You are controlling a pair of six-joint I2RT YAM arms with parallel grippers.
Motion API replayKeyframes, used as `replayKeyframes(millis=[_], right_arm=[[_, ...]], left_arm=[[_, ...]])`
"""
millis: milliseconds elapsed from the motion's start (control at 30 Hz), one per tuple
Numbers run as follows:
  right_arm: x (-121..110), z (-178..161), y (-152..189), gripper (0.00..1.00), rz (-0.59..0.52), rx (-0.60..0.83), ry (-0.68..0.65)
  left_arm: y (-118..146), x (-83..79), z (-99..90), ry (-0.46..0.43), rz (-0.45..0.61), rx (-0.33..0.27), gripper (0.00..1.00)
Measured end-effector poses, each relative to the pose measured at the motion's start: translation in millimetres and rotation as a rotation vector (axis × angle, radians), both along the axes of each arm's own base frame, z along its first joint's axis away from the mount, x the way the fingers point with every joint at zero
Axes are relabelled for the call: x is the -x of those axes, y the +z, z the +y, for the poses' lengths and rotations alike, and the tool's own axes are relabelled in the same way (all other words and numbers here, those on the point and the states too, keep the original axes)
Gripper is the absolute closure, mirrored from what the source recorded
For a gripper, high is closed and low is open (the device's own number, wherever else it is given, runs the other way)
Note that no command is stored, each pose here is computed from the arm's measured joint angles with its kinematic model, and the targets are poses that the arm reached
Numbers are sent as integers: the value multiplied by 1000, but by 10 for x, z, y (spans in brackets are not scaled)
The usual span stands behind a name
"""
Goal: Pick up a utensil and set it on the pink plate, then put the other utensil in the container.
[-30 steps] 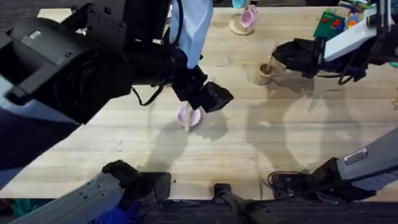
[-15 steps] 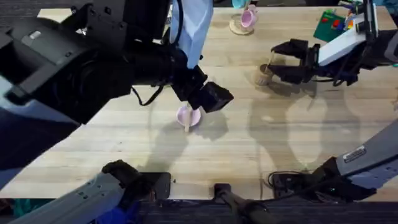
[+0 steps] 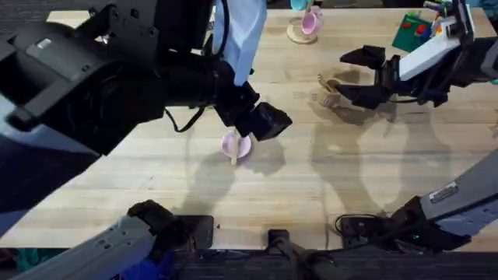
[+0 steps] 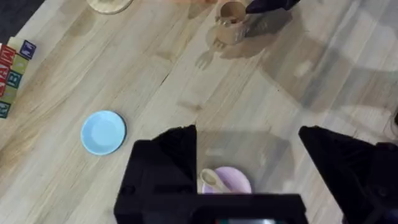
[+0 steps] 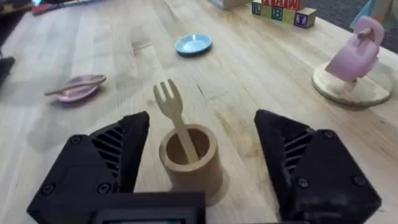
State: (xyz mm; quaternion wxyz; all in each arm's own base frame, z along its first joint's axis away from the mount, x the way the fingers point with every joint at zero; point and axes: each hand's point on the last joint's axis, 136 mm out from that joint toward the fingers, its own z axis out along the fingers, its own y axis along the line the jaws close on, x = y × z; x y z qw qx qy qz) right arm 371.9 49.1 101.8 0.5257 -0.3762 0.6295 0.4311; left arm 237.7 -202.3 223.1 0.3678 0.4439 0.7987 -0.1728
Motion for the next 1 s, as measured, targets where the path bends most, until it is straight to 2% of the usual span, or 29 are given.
replayKeyframes(millis=[333, 533, 767, 1000], right_arm=[[25, 4, -20, 5, 146, -19, -12], [124, 17, 242, 5, 178, 56, -25], [419, 42, 583, 5, 222, 214, -49], [841, 83, 909, 6, 246, 356, -76]], left_arm=[[0, 0, 0, 0, 0, 0, 8], [0, 0, 0, 0, 0, 0, 7], [-1, 1, 0, 0, 0, 0, 6], [-1, 1, 0, 0, 0, 0, 7]])
